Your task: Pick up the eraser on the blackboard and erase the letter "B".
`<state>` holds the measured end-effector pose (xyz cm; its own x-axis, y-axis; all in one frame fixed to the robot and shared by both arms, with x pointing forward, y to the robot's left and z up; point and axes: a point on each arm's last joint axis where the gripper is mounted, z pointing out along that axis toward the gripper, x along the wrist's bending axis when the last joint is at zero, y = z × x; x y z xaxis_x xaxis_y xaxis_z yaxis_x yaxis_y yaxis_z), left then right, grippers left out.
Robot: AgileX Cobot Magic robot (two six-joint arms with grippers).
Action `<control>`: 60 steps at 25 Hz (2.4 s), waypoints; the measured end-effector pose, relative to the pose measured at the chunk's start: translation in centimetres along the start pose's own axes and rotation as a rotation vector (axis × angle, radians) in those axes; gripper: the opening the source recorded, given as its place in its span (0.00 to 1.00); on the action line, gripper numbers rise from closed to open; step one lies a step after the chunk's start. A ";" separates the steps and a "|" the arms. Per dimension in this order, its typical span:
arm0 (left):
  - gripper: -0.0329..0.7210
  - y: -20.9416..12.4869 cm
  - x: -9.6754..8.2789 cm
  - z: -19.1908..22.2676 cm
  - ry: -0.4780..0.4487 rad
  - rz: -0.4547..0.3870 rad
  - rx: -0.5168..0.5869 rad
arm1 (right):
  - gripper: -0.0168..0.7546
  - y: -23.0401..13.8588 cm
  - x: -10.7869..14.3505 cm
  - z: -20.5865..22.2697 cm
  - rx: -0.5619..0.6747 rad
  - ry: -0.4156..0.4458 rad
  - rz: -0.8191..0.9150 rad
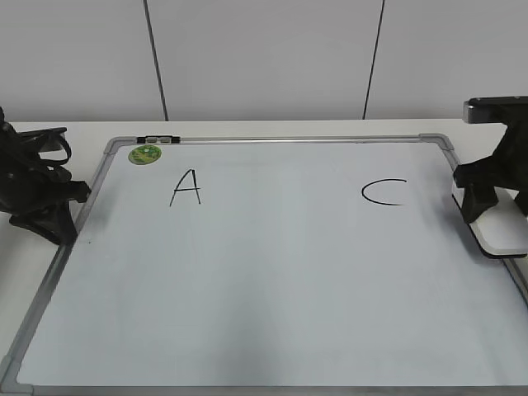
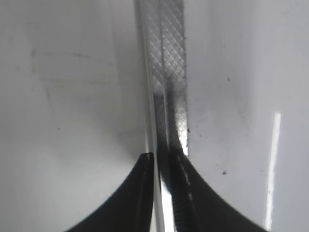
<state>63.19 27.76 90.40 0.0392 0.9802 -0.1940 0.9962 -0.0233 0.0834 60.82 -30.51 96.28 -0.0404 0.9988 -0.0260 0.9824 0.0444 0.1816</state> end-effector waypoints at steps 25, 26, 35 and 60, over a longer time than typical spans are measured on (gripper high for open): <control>0.15 0.0 0.1 0.0 0.007 0.007 0.004 | 0.81 0.7 0.3 2.3 0.003 0.028 -0.010; 0.16 0.0 0.1 0.0 0.007 0.007 0.004 | 0.81 0.8 0.2 2.0 0.008 0.028 -0.010; 0.41 0.1 0.1 -0.1 0.010 0.011 0.002 | 0.79 2.8 0.1 -1.1 0.015 0.032 -0.011; 0.74 0.5 -2.6 -13.3 0.008 0.069 -0.118 | 0.79 0.0 0.9 -13.5 -0.158 0.056 -0.086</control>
<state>62.54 27.81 103.94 0.1059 0.9786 -0.1762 0.9752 -0.0676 0.2109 58.35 -29.40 109.59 -0.1370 0.9906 0.0056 0.9342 0.1273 0.3333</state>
